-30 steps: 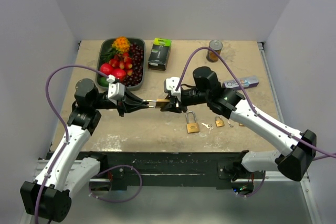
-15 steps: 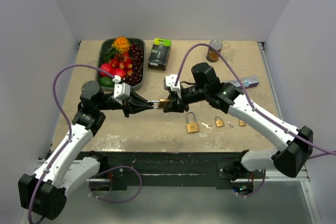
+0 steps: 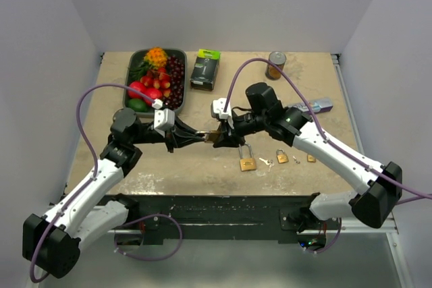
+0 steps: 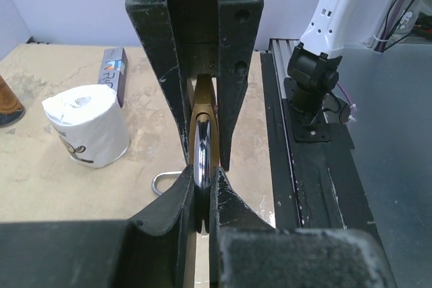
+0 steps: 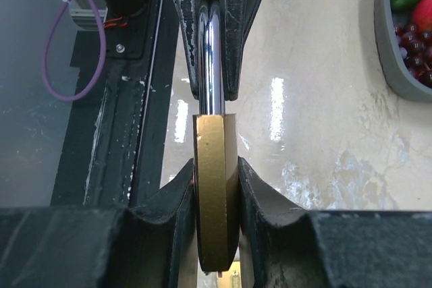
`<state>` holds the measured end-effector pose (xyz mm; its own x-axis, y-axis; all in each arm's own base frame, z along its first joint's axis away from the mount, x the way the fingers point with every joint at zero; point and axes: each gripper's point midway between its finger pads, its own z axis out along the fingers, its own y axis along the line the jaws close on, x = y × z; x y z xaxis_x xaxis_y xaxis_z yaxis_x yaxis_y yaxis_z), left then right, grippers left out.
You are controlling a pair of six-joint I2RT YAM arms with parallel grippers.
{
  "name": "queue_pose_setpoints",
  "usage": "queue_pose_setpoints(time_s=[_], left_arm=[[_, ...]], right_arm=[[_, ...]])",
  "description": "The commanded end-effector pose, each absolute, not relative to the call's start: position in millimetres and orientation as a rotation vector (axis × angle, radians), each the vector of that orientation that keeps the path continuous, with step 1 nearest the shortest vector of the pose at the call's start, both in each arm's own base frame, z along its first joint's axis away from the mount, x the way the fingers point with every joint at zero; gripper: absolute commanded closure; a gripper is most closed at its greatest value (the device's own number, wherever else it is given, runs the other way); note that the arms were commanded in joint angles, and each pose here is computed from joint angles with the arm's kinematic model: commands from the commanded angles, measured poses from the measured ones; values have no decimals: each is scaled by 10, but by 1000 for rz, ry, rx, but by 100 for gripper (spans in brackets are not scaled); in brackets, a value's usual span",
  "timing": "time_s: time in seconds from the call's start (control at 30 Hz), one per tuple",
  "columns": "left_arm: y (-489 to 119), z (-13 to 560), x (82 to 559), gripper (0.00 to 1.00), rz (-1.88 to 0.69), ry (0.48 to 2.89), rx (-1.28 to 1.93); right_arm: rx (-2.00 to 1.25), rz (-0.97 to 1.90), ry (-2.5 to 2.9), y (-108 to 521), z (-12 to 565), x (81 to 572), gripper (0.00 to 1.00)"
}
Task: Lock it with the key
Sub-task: Lock the lock.
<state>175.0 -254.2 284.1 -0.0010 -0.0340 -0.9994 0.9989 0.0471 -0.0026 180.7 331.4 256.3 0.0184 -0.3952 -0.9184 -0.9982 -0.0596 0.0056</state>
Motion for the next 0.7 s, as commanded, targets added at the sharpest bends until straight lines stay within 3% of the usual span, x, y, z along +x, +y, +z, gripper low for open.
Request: queue_pose_setpoints(time_s=[0.0,0.3,0.47,0.57,0.67], left_arm=[[-2858,2863,1361,100,-1299,1032,1300],[-2428,3111,1821,100,-1137,1133,1180],[-2244,3181,1955,100,-1087,1181,1146],[-2208,3225,1966,100,-1080,1184,1132],[-2200,3274,1954,100,-1071,1167,1140]], right_arm=[[-1491,1095,804,3969,3730,1562,100],[-1444,952,1188,3451,3154,1877,98],[-1385,848,1377,3066,2932,2093,40],[-1362,801,1464,2860,2843,2153,34],[-1362,788,1497,2759,2826,2125,39]])
